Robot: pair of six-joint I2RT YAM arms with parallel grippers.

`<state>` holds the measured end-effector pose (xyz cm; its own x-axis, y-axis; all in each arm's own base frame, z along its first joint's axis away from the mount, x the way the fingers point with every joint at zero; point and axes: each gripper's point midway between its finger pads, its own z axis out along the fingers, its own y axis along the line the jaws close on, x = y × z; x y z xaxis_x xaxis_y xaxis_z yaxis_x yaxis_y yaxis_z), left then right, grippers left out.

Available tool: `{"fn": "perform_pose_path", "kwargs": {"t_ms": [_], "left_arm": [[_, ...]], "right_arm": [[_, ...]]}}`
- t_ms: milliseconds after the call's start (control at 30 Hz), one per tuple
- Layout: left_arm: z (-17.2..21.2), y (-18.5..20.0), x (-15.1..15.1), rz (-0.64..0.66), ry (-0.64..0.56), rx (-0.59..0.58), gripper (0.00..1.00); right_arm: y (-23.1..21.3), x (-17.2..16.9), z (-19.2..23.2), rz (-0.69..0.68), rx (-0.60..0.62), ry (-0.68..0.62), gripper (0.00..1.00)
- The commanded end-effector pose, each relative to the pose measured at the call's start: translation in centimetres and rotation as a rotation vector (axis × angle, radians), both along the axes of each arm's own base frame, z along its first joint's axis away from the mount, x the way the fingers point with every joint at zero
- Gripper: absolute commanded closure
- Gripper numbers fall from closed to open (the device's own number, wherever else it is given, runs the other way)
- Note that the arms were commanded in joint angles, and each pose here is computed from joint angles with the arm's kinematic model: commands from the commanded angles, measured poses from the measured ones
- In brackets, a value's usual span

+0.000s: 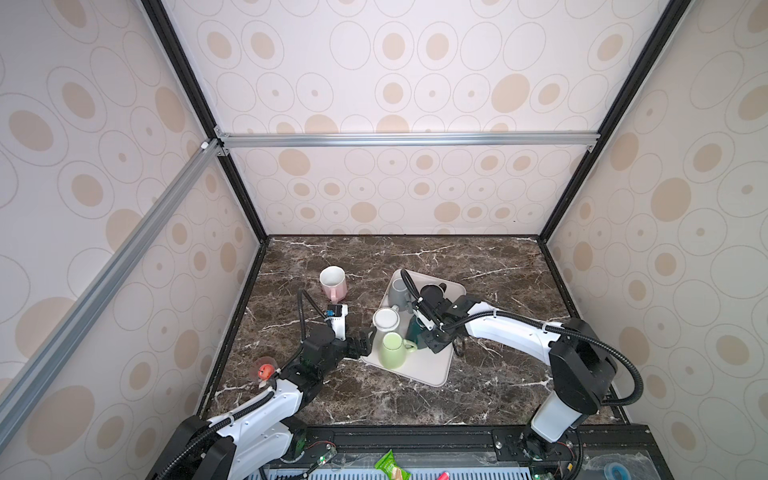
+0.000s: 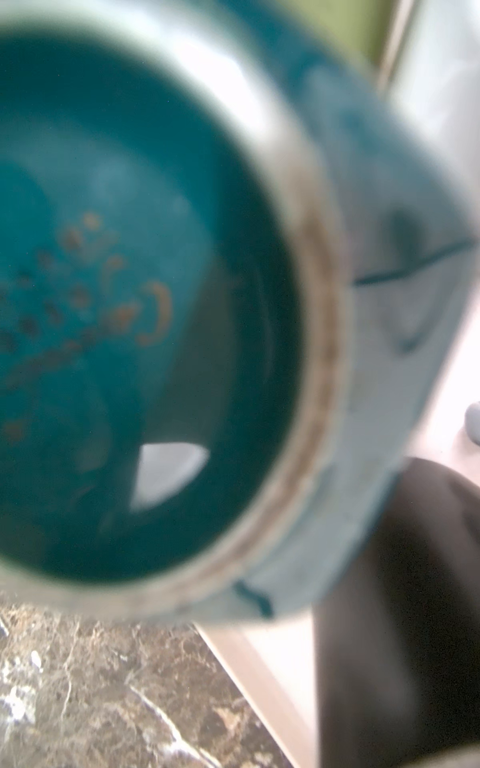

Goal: Turn the mug right side up
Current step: 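Lift the teal mug off the tray with the right gripper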

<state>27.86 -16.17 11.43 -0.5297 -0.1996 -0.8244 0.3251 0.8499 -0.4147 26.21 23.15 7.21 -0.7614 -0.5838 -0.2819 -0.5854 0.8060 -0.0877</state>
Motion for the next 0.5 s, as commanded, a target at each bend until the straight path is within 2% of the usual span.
{"fn": "perform_pose_path", "kwargs": {"t_ms": [0, 267, 467], "left_arm": [[0.7, -0.4, 0.2, -0.007, -0.02, -0.019, 0.02], [0.8, -0.5, 0.1, -0.011, -0.019, -0.02, 0.02], [1.0, -0.7, 0.0, -0.021, -0.015, -0.03, 0.02]], "right_arm": [[1.7, 0.6, 2.9, 0.004, 0.121, -0.092, 0.99], [1.0, 0.1, 5.0, -0.044, 0.202, -0.154, 0.99], [0.8, -0.9, 7.0, -0.106, 0.316, -0.168, 0.99]]}}
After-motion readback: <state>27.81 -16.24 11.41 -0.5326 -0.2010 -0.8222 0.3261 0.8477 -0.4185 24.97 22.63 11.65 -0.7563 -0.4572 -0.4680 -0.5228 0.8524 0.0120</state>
